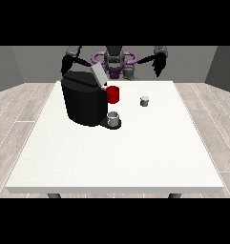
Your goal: Insert the coffee pod into the coffee machine and close the lid
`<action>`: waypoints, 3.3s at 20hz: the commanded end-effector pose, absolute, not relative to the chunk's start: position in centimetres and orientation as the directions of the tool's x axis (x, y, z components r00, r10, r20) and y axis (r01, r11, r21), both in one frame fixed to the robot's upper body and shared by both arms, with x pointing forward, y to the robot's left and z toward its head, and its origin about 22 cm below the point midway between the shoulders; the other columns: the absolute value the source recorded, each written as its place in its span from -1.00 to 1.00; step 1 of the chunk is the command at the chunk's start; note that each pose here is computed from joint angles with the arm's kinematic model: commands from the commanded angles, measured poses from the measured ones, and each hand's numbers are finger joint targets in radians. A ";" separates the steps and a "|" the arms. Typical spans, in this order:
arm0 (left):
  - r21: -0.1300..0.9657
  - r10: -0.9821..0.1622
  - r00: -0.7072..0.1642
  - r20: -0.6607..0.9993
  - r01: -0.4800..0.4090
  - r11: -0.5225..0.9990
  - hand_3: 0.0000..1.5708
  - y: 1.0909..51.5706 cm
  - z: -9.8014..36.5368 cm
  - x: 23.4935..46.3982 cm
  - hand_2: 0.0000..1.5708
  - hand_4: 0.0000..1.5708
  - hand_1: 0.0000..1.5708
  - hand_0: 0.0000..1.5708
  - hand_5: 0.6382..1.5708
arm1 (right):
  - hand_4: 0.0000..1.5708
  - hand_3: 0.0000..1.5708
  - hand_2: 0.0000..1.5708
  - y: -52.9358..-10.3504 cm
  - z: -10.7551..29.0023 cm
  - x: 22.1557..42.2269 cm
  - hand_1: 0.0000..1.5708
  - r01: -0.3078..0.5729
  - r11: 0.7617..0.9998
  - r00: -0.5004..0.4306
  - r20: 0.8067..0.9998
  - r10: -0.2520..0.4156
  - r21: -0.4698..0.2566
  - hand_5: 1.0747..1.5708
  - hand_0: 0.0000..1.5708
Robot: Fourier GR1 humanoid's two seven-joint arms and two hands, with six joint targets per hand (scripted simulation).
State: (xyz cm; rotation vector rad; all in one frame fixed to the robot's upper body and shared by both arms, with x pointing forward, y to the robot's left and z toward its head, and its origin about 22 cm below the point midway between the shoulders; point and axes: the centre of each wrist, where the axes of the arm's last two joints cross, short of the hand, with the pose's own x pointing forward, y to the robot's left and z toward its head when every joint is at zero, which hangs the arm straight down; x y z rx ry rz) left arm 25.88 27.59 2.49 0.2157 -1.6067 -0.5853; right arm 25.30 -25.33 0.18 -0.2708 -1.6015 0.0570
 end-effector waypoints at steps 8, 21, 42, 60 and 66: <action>0.680 -0.688 -0.031 0.725 0.190 0.708 -1.00 31.2 4.1 31.4 -1.00 -1.00 -1.00 -1.00 1.00 | -1.00 -1.00 -1.00 -22.0 3.1 27.2 -1.00 0.043 0.978 -0.105 0.972 0.209 -0.205 1.00 -1.00; 0.770 -0.798 0.004 0.603 0.257 0.584 -1.00 31.7 3.0 35.3 -0.63 -1.00 -1.00 -1.00 1.00 | -1.00 -1.00 -1.00 -19.9 2.7 29.5 -1.00 0.064 0.982 -0.069 0.981 0.182 -0.178 1.00 -1.00; 0.905 -0.962 -0.108 0.252 0.378 0.195 0.03 27.7 -0.5 36.2 0.20 -0.53 -0.05 -0.05 1.00 | -1.00 -1.00 -1.00 -20.0 -1.6 29.6 -1.00 0.027 0.987 0.036 0.986 0.160 -0.161 1.00 -1.00; 0.853 -0.869 -0.198 0.453 0.381 0.357 0.70 25.1 1.8 38.9 0.80 -0.34 0.81 0.81 1.00 | -1.00 -1.00 -1.00 -21.9 -5.4 28.5 -1.00 0.080 0.958 0.136 0.955 0.263 -0.275 1.00 -1.00; 0.840 -0.853 -0.241 0.463 0.426 0.336 0.70 22.1 6.1 40.9 0.78 -0.32 0.81 0.81 1.00 | -1.00 -1.00 -1.00 -22.8 -6.2 28.0 -1.00 0.064 0.962 0.166 0.953 0.252 -0.266 1.00 -1.00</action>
